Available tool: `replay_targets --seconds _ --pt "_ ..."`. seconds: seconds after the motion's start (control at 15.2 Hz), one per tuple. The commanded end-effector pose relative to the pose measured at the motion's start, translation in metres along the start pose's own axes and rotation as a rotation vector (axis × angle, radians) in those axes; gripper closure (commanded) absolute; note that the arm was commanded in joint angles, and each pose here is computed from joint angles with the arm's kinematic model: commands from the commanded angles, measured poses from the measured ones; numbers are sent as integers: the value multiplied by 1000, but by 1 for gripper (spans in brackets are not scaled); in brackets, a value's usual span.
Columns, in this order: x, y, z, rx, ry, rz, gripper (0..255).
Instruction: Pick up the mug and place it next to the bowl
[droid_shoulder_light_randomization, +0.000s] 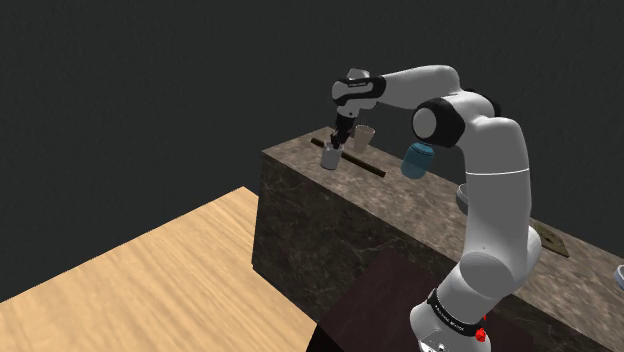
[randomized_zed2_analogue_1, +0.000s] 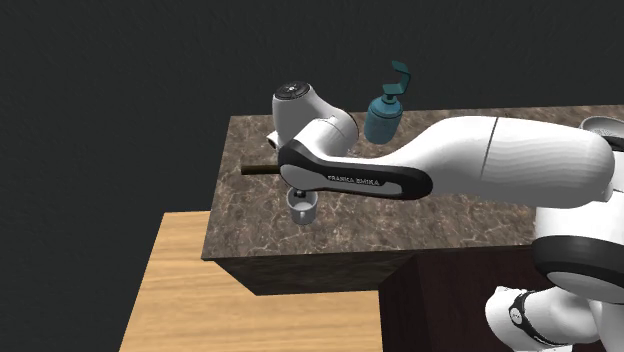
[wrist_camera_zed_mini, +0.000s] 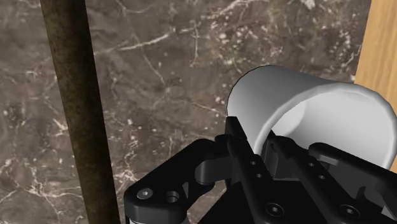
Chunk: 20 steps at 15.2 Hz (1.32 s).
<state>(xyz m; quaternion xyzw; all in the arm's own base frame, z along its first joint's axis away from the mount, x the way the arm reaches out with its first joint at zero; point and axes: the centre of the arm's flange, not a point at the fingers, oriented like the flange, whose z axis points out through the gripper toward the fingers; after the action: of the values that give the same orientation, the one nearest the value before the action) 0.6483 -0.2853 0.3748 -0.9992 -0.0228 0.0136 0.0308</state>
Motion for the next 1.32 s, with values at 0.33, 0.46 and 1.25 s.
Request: replay_targets --seconds 0.33,0.46,1.25 --pt "-1 -3 -35 0 0 0 255" --pt "-1 -3 -46 0 0 0 255" --pt "-3 -7 -109 0 0 0 255"
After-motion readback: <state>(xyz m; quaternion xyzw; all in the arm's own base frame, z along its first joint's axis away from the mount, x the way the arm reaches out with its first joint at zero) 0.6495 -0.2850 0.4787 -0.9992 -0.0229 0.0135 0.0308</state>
